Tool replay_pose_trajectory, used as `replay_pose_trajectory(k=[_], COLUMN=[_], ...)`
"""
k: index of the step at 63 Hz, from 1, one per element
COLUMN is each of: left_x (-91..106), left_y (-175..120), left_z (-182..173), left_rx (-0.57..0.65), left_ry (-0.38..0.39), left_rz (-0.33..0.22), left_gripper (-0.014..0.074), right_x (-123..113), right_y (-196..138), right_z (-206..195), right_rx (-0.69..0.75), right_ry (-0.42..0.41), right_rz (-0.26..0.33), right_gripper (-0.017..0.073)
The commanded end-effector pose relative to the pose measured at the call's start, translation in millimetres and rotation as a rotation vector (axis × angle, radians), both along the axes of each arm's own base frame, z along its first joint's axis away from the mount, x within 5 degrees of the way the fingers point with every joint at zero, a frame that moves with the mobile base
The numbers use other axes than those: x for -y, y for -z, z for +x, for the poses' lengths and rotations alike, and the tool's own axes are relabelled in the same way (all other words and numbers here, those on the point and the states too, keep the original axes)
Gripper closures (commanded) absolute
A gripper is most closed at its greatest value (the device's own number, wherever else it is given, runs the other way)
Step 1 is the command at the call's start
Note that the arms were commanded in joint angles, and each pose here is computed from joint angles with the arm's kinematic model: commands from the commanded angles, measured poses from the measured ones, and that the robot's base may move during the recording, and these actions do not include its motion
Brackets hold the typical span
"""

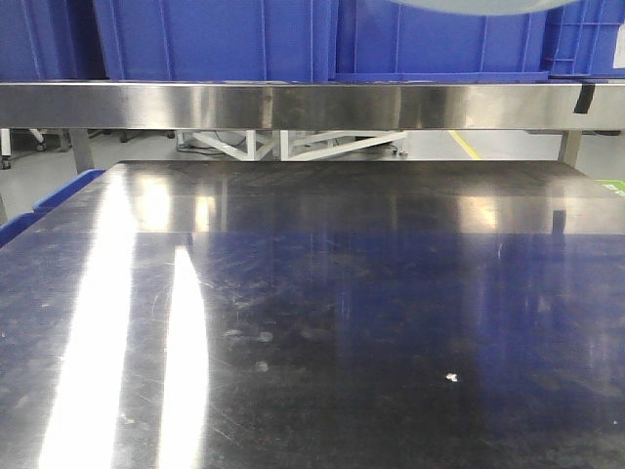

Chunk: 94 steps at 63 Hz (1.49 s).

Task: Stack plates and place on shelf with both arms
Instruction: 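Lift the plate stack up off the table with the right gripper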

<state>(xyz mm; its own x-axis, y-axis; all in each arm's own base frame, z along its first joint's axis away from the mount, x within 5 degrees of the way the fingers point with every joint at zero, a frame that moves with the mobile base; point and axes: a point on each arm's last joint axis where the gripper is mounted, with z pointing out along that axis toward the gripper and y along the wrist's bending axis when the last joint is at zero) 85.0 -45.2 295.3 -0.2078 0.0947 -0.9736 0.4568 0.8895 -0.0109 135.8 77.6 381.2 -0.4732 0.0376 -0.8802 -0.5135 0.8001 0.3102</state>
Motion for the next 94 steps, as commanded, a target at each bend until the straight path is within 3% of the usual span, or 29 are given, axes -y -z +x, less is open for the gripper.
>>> replay_pose_trajectory(k=[1,94], left_x=[3.7,3.7], left_y=[-15.6,-15.6], left_z=[-0.9,-0.9], left_rx=[0.084,0.084], left_ry=[0.041,0.041], left_rz=[-0.053,-0.053], left_gripper=[0.0510,0.0510], right_x=[1.6,1.6], right_y=[-19.4,-19.4], right_z=[-1.0,-1.0], right_rx=[0.087,0.087], right_ry=[0.029,0.029], right_rz=[0.065,0.065], right_gripper=[0.0503,0.0503])
